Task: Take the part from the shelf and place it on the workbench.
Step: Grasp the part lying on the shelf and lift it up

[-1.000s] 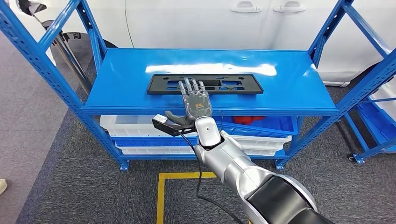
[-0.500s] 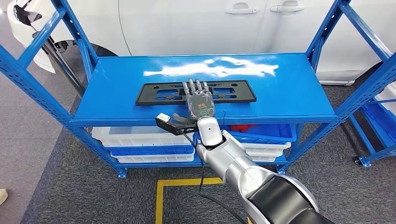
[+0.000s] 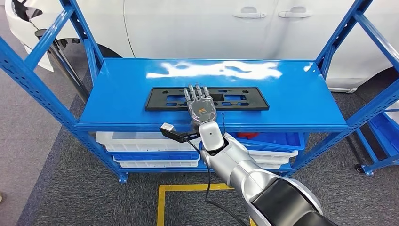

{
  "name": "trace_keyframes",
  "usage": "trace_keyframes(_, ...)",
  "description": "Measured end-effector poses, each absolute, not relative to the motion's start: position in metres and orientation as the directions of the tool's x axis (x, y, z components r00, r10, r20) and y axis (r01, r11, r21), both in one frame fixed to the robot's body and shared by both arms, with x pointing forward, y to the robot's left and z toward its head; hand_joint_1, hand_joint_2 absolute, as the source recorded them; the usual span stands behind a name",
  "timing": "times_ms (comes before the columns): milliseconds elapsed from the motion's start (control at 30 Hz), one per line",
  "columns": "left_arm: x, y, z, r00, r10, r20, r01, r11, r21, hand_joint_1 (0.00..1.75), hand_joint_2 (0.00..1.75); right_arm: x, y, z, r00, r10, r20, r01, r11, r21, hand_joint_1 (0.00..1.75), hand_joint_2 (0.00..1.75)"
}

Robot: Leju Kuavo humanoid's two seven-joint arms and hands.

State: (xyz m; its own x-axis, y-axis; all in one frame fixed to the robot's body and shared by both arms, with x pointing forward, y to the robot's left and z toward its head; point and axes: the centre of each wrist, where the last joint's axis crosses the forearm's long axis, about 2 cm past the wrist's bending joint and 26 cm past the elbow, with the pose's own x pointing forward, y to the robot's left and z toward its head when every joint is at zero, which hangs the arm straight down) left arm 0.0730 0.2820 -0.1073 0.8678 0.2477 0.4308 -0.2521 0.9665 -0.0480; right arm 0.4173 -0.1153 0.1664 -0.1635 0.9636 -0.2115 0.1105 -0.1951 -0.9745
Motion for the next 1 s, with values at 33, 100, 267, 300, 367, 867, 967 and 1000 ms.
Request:
trace_keyframes(33, 0.0727, 0.282, -0.1073, 0.868, 0.248, 0.43, -0.252, 0.967, -0.048, 0.0, 0.0, 0.4167, -0.1169, 0.1642, -0.165, 0.961, -0.222, 0.105, -0.207, -0.973, 0.0, 1.75)
trace_keyframes(100, 0.0726, 0.2819, -0.1073, 0.868, 0.248, 0.43, -0.252, 0.967, -0.048, 0.0, 0.0, 0.4167, -0.1187, 0.1628, -0.169, 0.956, -0.238, 0.104, -0.223, -0.969, 0.0, 1.75)
trace_keyframes(267, 0.0748, 0.2819, -0.107, 0.865, 0.248, 0.436, -0.251, 0.967, -0.053, 0.0, 0.0, 0.4176, -0.1209, 0.1624, -0.173, 0.948, -0.268, 0.099, -0.254, -0.962, 0.0, 1.75)
trace_keyframes(300, 0.0752, 0.2819, -0.1069, 0.865, 0.248, 0.437, -0.25, 0.967, -0.053, 0.0, 0.0, 0.4175, -0.1215, 0.1618, -0.174, 0.947, -0.272, 0.098, -0.258, -0.961, 0.0, 1.75)
trace_keyframes(367, 0.0765, 0.2817, -0.1067, 0.863, 0.248, 0.439, -0.249, 0.967, -0.056, 0.0, 0.0, 0.4177, -0.1217, 0.162, -0.176, 0.945, -0.276, 0.1, -0.262, -0.96, 0.0, 1.75)
trace_keyframes(867, 0.077, 0.2826, -0.1066, 0.858, 0.254, 0.447, -0.253, 0.965, -0.061, 0.0, 0.0, 0.4144, -0.1177, 0.159, -0.21, 0.939, -0.272, 0.091, -0.258, -0.962, 0.0, 1.75)
trace_keyframes(967, 0.0773, 0.2831, -0.1065, 0.856, 0.254, 0.451, -0.254, 0.965, -0.062, 0.0, 0.0, 0.4134, -0.1172, 0.1577, -0.212, 0.939, -0.271, 0.088, -0.258, -0.962, 0.0, 1.75)
trace_keyframes(1000, 0.0766, 0.2833, -0.1067, 0.856, 0.254, 0.45, -0.255, 0.965, -0.061, 0.0, 0.0, 0.4123, -0.1173, 0.1559, -0.214, 0.939, -0.27, 0.084, -0.258, -0.963, 0.0, 1.75)
